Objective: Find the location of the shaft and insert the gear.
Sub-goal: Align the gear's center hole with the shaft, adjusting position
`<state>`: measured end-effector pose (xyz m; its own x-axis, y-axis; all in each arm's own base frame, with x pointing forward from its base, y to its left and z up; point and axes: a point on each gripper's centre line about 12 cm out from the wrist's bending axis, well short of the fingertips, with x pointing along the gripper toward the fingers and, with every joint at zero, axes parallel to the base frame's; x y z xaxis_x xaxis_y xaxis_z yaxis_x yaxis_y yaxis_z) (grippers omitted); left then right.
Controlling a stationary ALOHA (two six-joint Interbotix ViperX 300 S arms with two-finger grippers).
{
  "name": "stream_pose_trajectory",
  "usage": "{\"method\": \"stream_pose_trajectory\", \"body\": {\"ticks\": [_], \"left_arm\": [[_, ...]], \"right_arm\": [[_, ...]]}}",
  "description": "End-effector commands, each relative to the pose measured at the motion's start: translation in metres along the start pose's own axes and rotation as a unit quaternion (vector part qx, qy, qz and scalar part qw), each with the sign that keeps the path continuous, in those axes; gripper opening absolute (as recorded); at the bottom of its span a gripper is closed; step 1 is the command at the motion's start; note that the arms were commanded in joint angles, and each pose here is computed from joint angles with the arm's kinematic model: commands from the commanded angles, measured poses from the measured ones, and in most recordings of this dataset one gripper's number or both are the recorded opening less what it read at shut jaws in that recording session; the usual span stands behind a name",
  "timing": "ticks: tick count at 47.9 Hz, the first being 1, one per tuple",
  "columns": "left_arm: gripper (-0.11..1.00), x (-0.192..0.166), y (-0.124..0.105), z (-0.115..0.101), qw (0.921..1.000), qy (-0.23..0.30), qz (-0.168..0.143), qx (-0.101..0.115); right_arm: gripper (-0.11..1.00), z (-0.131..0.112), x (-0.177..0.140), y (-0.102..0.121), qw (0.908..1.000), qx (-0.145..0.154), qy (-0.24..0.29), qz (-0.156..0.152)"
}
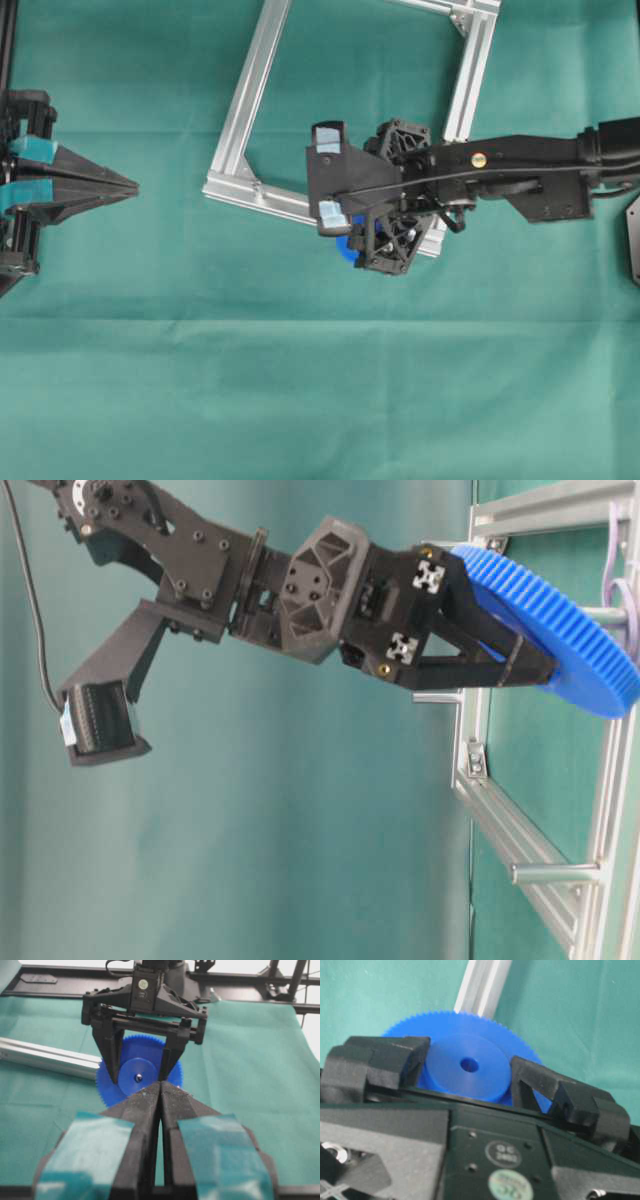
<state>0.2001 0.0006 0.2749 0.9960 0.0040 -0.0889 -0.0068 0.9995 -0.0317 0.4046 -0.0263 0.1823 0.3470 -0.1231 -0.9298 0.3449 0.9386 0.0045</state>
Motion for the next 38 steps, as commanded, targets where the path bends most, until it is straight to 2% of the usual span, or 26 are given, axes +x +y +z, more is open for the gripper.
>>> {"method": "stream_pose_trajectory", "body": {"ticks": [1, 9, 27, 38], "left_arm": [[0.0, 0.002, 0.0, 0.005, 1.0, -0.005, 0.001, -0.002], [0.0, 0.002, 0.0, 0.005, 1.0, -0.005, 0.001, -0.002], [0.0, 0.002, 0.0, 0.005, 1.0, -0.005, 0.001, -0.002], [0.0, 0.002, 0.0, 0.005, 1.0, -0.005, 0.001, -0.003]], "right_arm": [[0.69, 0.009, -0.016, -0.012, 0.9995, 0.006, -0.031, -0.002], [0.69, 0.01, -0.02, -0.012, 0.9987, 0.003, -0.05, 0.002], [0.69, -0.002, -0.024, -0.018, 0.9986, 0.002, -0.053, 0.0], [0.69, -0.016, -0.027, -0.021, 0.9979, 0.024, -0.06, 0.006]]}}
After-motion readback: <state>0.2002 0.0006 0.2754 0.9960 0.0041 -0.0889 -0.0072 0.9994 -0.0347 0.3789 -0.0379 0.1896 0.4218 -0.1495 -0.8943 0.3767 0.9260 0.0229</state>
